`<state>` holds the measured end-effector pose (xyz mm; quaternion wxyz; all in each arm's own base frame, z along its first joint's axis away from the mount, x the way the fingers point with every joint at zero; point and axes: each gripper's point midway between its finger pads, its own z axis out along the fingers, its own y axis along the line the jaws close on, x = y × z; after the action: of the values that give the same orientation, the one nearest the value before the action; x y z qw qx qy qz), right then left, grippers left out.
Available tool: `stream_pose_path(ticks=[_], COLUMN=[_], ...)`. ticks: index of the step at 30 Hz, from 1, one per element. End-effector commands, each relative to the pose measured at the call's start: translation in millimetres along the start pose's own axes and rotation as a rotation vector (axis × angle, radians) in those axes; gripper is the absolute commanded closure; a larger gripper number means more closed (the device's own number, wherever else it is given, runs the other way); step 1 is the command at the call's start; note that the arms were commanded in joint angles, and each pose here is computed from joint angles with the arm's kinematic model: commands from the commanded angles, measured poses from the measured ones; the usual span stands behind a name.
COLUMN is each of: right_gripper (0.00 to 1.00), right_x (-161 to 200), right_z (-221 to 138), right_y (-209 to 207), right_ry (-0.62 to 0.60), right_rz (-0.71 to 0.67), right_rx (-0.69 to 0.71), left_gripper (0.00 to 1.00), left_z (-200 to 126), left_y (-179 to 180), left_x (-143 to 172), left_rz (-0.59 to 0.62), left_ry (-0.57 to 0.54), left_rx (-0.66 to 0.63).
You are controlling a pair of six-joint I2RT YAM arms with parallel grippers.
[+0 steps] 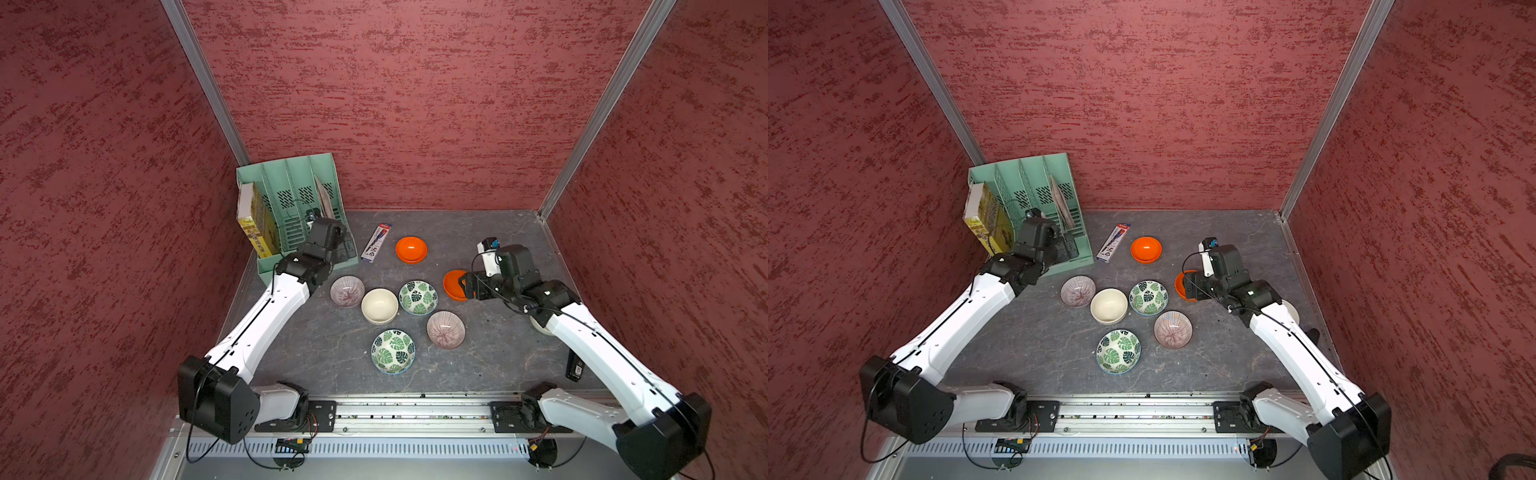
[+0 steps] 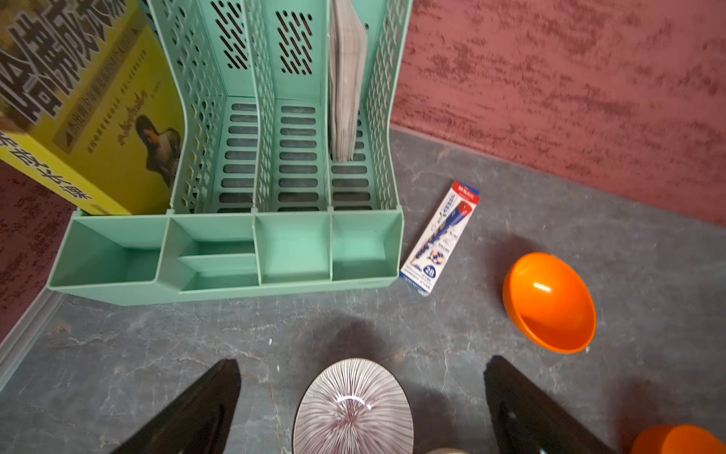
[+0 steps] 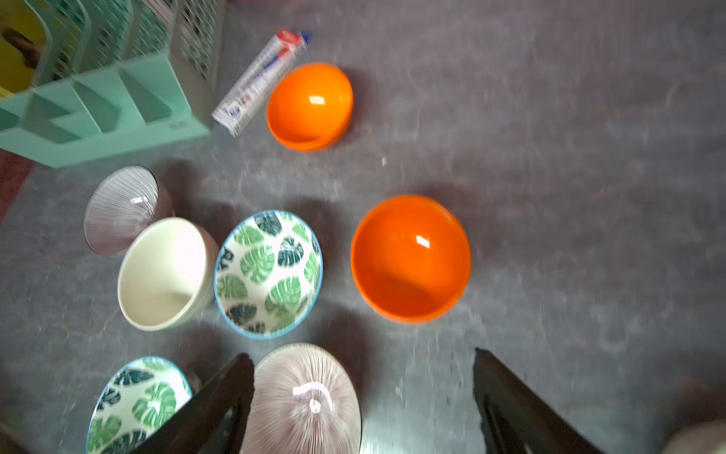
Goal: Stack the bowls
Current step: Pick up the bowl from the center of the board.
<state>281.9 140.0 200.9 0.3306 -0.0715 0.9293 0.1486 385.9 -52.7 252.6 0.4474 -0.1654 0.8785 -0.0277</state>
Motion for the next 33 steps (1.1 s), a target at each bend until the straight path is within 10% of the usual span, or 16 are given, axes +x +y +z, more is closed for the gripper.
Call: stream_pose_path(ticks=[1,9,33], right_gripper=[0.12,0.19,0.72], right_x=[62,109,113], right_z=[-6,9,81], right_y=[2,21,3], right_ry=[0.191,0.257,0.282], right_rz=[0.095,0.154,0.071], right_rx=[0.03,0.004,0.172], left_gripper=[0.0,0.0,0.03], left_z=[4,-10,-27], left_y=[1,-23,-32], left_x=[-5,9,28], left_rz=[-0.05,0.201,0.177], left_ry=[0.021,-0.053,0.002], left_rx=[0.103,0.109,0.149])
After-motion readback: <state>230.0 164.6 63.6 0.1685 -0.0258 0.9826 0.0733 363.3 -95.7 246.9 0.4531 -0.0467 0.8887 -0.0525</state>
